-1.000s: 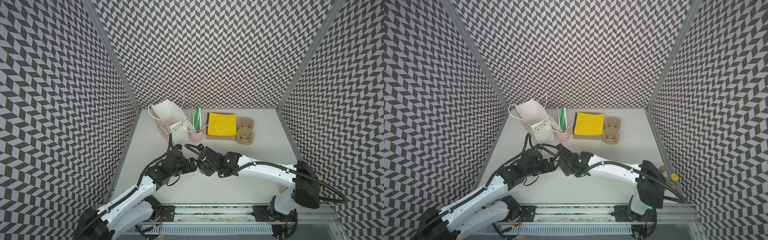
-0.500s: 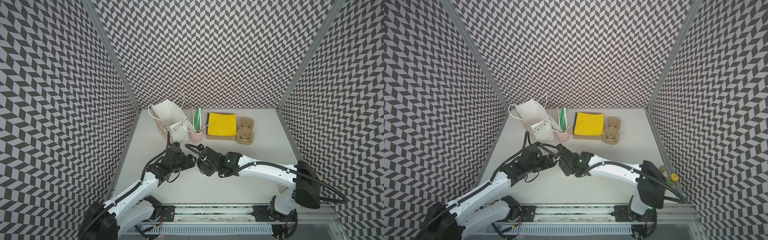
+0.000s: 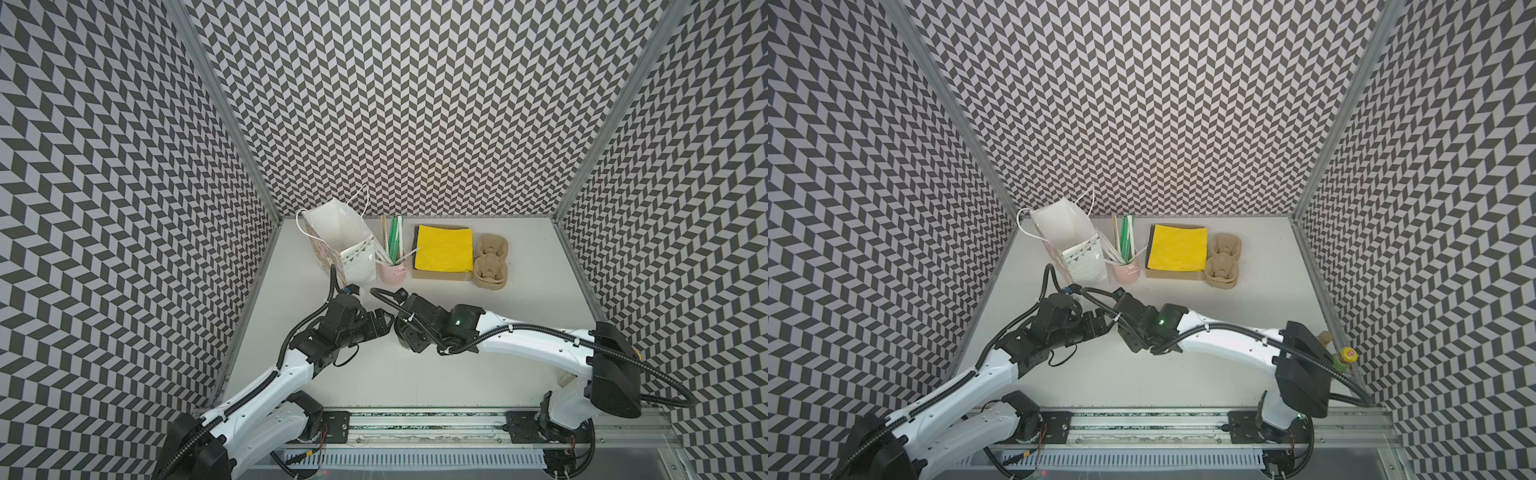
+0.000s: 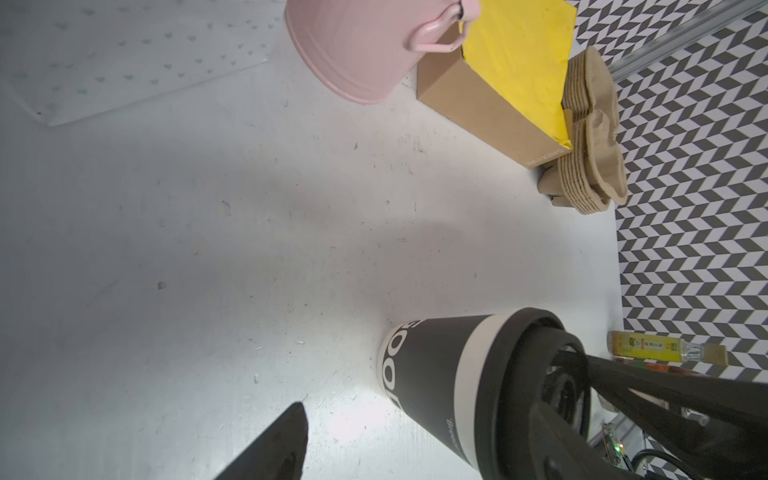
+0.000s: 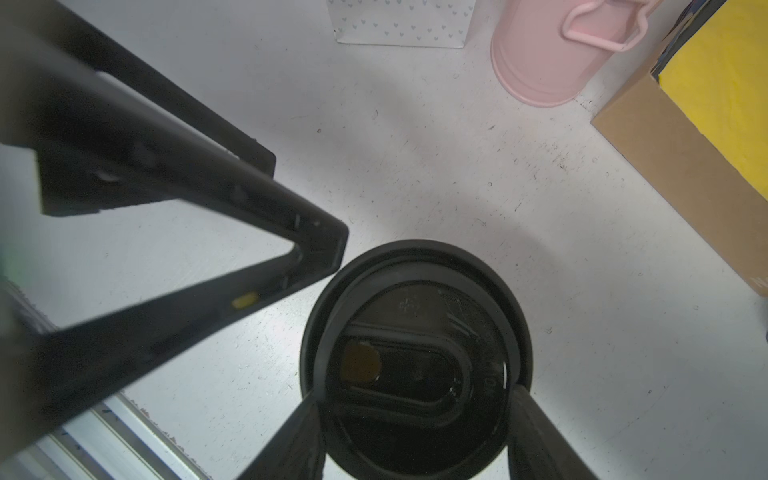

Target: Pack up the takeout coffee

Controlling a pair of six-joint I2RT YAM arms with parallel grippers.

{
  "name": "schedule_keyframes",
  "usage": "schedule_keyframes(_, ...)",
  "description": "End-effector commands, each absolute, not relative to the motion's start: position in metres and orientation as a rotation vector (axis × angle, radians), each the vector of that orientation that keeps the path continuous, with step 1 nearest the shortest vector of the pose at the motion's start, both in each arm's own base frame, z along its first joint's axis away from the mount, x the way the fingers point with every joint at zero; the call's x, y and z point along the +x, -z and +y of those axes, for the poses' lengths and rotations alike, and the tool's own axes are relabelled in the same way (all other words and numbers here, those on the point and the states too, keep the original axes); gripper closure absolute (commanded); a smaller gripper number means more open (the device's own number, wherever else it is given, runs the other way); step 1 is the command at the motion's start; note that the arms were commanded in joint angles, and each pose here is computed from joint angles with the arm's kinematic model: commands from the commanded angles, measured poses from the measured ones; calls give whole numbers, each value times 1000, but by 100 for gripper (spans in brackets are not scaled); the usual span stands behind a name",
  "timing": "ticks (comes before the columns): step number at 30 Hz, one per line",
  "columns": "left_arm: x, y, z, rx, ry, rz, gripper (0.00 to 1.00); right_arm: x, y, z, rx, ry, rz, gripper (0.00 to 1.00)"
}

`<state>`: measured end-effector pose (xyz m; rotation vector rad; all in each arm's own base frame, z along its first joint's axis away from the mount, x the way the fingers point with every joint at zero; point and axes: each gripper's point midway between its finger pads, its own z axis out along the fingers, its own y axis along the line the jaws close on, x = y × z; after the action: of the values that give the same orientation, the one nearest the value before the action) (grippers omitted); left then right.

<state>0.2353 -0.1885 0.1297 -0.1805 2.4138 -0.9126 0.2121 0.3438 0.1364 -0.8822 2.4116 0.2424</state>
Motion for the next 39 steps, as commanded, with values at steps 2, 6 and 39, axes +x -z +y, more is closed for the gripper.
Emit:
schedule_keyframes(2,235,-126,-192,-178,942,2415,17,190,-104,328,-984,-193,2525,39)
schedule_keyframes(6,234,-114,-192,-182,921,2450,17,190,-106,329,-987,-199,2524,39)
schedule_keyframes(39,231,-94,-175,-219,793,2489,31,181,-94,326,-1020,-228,2549,39)
